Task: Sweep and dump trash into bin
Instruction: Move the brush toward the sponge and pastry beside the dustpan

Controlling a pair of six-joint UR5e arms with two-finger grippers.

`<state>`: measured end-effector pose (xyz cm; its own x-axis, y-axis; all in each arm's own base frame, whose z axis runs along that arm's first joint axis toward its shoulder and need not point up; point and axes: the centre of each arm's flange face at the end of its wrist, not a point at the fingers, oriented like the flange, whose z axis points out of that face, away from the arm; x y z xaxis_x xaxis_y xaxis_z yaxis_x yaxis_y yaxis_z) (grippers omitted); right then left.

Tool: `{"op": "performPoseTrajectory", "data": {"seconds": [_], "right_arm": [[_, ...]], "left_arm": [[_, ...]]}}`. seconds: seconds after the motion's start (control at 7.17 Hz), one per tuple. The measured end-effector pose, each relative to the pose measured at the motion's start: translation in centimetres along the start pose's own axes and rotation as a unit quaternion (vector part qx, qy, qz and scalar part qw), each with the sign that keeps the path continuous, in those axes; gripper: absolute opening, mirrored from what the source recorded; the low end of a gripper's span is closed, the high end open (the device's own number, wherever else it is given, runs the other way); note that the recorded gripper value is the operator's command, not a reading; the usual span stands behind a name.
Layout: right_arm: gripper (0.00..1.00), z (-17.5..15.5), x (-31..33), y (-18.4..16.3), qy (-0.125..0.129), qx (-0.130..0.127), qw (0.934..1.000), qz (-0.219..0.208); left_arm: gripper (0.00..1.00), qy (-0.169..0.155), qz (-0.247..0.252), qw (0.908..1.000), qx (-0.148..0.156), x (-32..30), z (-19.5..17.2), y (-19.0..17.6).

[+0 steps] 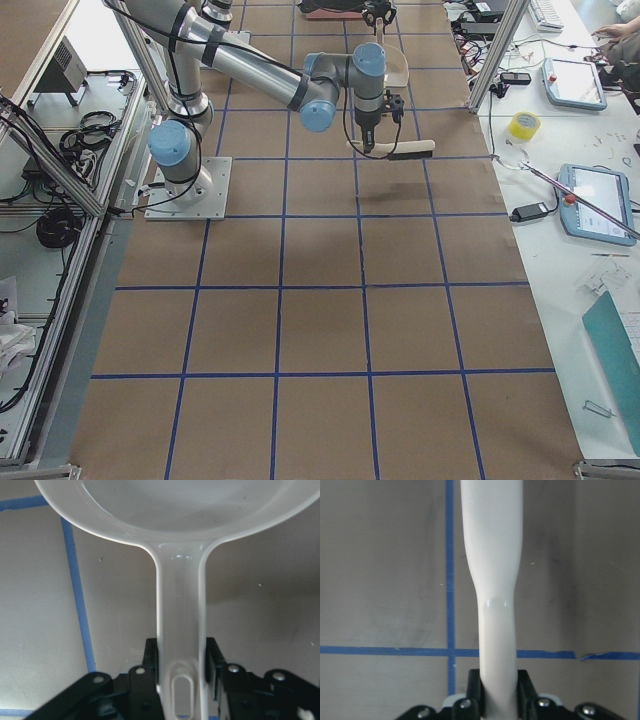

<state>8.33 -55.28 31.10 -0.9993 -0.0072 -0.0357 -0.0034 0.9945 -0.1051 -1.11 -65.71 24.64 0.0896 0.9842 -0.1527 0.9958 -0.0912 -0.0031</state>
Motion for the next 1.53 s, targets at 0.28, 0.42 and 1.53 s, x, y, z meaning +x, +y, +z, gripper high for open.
{"op": "performPoseTrajectory", "data": {"seconds": [0.28,0.42,1.53], "right_arm": [[0.00,1.3,-8.1,1.1,-0.002,0.000,0.9998,0.019],[0.00,2.5,-11.6,1.8,-0.003,-0.004,0.9996,0.029],[0.00,8.6,-23.8,4.8,-0.018,-0.011,0.9977,0.064]], "left_arm": [[0.00,0.001,0.012,0.9999,0.000,-0.2,0.3,0.3],[0.00,0.002,0.013,0.9999,-0.001,-0.2,0.4,0.5],[0.00,0.004,0.008,0.9999,-0.012,-0.4,0.7,1.2]]}}
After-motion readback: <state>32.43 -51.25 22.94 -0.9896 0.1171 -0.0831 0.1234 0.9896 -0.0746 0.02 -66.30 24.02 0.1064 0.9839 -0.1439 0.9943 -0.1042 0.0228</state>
